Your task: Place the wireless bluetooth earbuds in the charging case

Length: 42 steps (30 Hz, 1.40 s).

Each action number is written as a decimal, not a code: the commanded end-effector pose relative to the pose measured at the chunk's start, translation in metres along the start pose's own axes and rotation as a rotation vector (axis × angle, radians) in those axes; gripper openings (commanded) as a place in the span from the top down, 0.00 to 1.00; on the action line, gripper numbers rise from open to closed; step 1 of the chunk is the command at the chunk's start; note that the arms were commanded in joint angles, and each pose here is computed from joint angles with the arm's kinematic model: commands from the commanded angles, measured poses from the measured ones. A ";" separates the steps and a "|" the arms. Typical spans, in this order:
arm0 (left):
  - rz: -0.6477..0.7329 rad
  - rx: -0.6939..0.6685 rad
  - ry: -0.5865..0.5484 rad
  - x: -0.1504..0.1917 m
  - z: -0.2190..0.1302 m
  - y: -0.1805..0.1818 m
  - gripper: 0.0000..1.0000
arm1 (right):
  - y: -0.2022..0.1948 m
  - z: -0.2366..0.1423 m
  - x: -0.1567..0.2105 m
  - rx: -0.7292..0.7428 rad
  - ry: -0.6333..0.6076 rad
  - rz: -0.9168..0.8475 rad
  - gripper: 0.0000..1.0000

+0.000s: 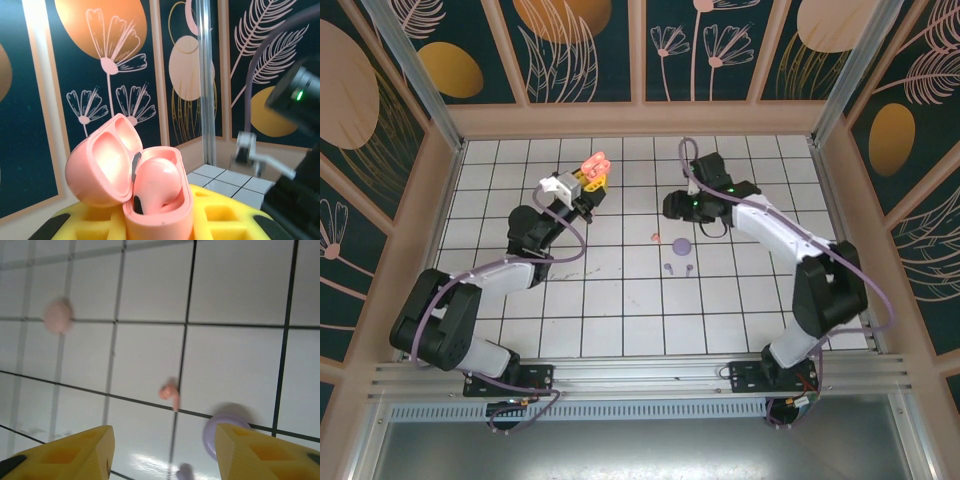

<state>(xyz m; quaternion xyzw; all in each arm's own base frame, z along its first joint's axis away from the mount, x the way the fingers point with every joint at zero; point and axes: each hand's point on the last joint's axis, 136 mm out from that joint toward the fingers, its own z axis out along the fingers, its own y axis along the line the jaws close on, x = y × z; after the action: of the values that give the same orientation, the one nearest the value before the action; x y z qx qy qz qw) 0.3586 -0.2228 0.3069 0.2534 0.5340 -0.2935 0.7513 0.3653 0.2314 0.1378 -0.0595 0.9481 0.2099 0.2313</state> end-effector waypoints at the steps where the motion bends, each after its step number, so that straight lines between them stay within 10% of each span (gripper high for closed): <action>1: -0.009 -0.020 -0.080 -0.026 -0.007 0.004 1.00 | -0.002 0.022 0.013 0.057 0.076 -0.175 0.44; 18: -0.020 -0.048 -0.103 -0.040 -0.018 0.013 1.00 | -0.001 0.103 0.037 0.213 0.231 -0.446 0.47; 42: -0.027 -0.054 -0.092 -0.034 -0.015 0.019 1.00 | -0.003 0.126 0.057 0.223 0.307 -0.498 0.57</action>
<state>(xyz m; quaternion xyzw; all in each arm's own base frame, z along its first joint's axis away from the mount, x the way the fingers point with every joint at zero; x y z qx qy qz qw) 0.3551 -0.1967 0.3249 0.2170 0.5277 -0.2988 0.7650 0.3721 0.2839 0.0195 -0.2835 0.9451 0.0463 0.1560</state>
